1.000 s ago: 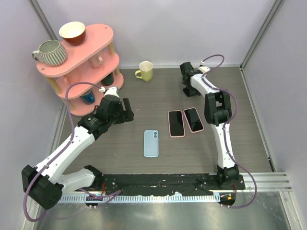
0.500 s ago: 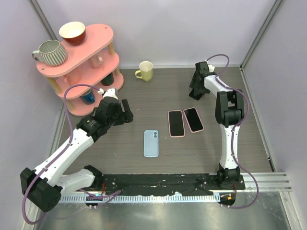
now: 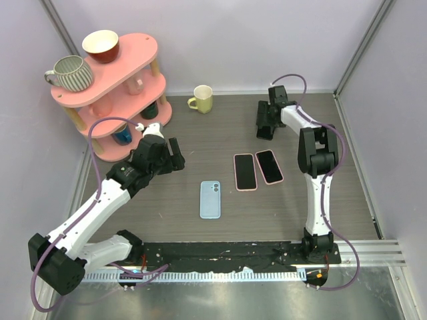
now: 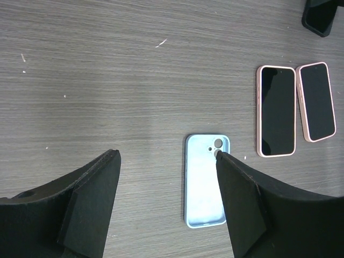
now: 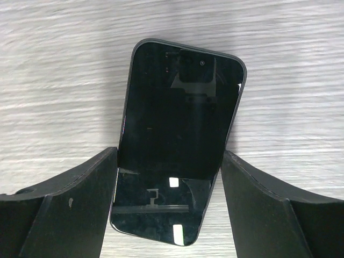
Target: Put the phone into the phone case
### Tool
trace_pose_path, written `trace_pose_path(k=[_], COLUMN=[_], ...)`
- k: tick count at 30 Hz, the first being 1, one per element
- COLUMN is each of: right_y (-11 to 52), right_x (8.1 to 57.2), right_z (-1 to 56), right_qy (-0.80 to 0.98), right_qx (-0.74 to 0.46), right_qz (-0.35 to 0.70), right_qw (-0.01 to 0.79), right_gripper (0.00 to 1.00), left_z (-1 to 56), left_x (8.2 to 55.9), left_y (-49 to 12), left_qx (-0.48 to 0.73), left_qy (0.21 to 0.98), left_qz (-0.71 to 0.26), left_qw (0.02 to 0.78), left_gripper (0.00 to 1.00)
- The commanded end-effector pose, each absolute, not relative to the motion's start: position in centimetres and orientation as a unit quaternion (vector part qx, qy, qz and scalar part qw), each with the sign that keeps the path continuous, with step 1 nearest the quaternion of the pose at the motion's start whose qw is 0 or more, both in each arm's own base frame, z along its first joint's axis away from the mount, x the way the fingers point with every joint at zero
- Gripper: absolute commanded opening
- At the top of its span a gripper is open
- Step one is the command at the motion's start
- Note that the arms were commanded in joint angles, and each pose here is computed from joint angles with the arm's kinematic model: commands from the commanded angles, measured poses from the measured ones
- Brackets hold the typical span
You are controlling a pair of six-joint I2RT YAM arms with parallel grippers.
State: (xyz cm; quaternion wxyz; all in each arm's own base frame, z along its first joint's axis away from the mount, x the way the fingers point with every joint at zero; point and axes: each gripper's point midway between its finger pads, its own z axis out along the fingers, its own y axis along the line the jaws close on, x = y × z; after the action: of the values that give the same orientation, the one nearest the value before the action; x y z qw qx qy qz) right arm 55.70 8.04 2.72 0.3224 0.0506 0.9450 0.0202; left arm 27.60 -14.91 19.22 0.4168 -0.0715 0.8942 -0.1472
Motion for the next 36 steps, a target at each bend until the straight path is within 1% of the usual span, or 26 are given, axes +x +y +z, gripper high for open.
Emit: trace_pose_path(k=[1,6,12,18,24,30,31,34,36], right_y=[16.5,20.1,22.5,24.7,26.7,28.2,29.3,30.0,31.6], right_x=[52.4,52.6,52.3,51.2,48.9,46.9,46.1,43.6,41.7], right_z=[0.5,1.1,1.8,3.3,4.9,7.3,8.5,7.8,9.1], right_qy=[0.956,0.951,0.95,0.946,0.946,0.943,0.939,0.944,0.938], right_qx=[-0.043,-0.055,-0.038,-0.05,-0.069,-0.063,-0.07,-0.068,-0.072], right_qz=[0.098,0.092,0.127,0.151,0.153,0.161,0.169,0.16,0.177], right_qw=[0.273,0.29,0.284,0.282,0.276,0.284,0.291,0.28,0.288], right_gripper=[0.71,0.71,0.7,0.69,0.68,0.67,0.67,0.67,0.67], left_z=[20.7,21.2,19.5,19.8,20.4,19.2,19.1,19.1,19.5], left_x=[28.3,28.3,27.2,26.8,26.8,26.4,26.3,26.1,25.7], left_y=[-14.6,-14.1,-14.0,-13.1,-12.1,-11.5,-11.5,-10.6,-9.8], left_qx=[-0.074,-0.076,-0.081,-0.088,-0.089,-0.108,-0.111,-0.126,-0.138], left_qy=[0.88,0.876,0.886,0.882,0.879,0.886,0.887,0.885,0.88], left_qz=[-0.145,-0.138,-0.14,-0.13,-0.109,-0.097,-0.096,-0.082,-0.071], left_qw=[0.446,0.456,0.434,0.443,0.455,0.44,0.438,0.441,0.449], left_gripper=[0.76,0.75,0.75,0.75,0.76,0.76,0.76,0.76,0.77])
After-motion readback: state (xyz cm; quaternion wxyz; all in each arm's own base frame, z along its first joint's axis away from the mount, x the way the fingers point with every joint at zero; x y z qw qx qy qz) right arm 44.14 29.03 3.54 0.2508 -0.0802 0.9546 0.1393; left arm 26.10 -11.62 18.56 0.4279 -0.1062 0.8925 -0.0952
